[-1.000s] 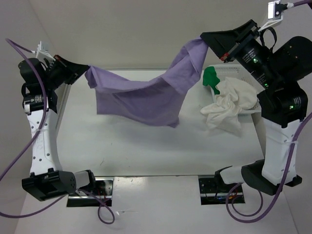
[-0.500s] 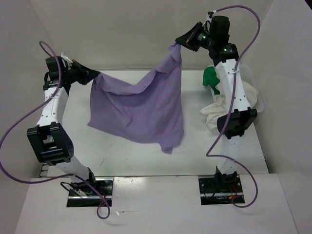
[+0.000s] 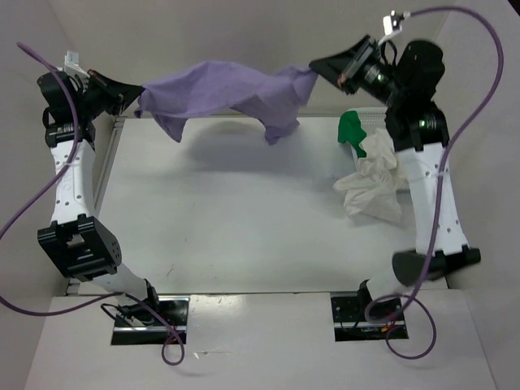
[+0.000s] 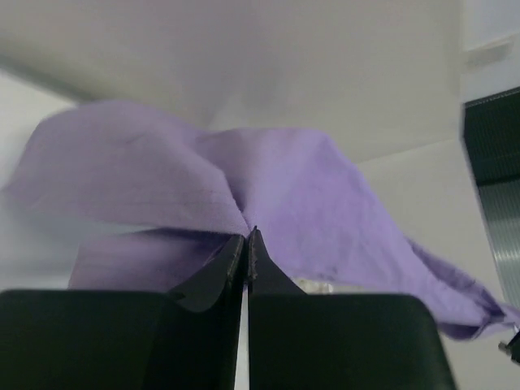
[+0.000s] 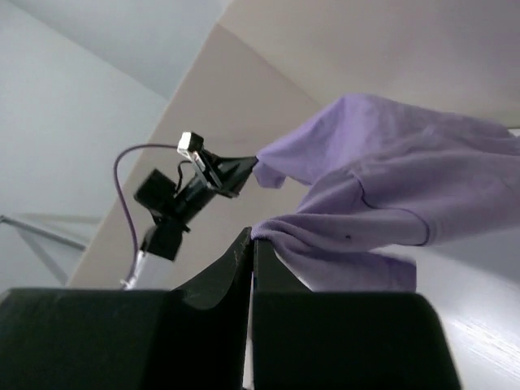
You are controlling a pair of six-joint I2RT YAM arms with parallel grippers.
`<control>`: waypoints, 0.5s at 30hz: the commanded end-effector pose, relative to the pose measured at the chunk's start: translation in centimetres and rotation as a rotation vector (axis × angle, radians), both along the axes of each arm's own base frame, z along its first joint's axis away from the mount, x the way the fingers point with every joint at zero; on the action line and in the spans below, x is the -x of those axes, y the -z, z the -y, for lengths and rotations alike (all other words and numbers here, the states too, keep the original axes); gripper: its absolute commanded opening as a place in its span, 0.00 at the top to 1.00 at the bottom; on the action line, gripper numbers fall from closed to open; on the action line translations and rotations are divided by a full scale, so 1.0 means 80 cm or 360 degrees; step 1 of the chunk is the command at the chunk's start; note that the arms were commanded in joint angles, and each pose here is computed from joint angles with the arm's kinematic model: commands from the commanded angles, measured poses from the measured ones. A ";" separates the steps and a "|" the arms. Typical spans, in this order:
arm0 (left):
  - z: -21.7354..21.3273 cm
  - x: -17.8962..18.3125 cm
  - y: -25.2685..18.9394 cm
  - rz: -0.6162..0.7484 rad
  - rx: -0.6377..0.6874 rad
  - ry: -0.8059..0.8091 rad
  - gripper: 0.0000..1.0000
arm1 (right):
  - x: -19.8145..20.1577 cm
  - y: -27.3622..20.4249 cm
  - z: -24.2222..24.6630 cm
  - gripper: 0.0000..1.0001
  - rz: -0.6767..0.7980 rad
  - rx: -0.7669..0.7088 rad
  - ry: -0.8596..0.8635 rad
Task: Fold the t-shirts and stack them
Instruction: Flatten out the tshirt
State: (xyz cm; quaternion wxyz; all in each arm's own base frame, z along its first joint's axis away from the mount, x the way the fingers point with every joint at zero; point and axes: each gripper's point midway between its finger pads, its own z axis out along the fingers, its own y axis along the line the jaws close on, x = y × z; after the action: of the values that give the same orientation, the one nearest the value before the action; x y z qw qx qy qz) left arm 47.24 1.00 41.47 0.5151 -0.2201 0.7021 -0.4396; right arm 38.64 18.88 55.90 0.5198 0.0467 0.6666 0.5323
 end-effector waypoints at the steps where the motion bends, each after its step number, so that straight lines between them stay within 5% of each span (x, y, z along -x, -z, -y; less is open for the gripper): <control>1: -0.014 0.018 0.059 -0.0132 -0.0105 -0.0022 0.95 | -0.009 0.169 0.001 0.99 -0.0392 0.0138 -0.0002; 5: -0.022 0.039 0.234 -0.0576 -0.0101 -0.0039 0.88 | 0.042 0.374 0.012 0.99 -0.0960 0.0238 0.0007; 8: -0.021 0.057 0.314 -0.0789 -0.0105 -0.0026 0.72 | 0.076 0.489 0.033 0.91 -0.1289 0.0339 0.0134; 12: -0.038 0.063 0.329 -0.0852 -0.0213 -0.0144 0.29 | 0.083 0.517 0.066 0.63 -0.1351 0.0497 0.0329; 15: -0.045 0.068 0.311 -0.0810 -0.0277 -0.0208 0.09 | 0.077 0.482 0.085 0.51 -0.1208 0.0586 0.0452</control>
State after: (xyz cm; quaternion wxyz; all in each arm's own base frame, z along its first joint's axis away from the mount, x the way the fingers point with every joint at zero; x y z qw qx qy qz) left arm 40.58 2.91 11.82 0.2747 -0.3634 0.8355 -0.3074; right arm 28.69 14.04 10.13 0.1581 0.2691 0.9064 0.2847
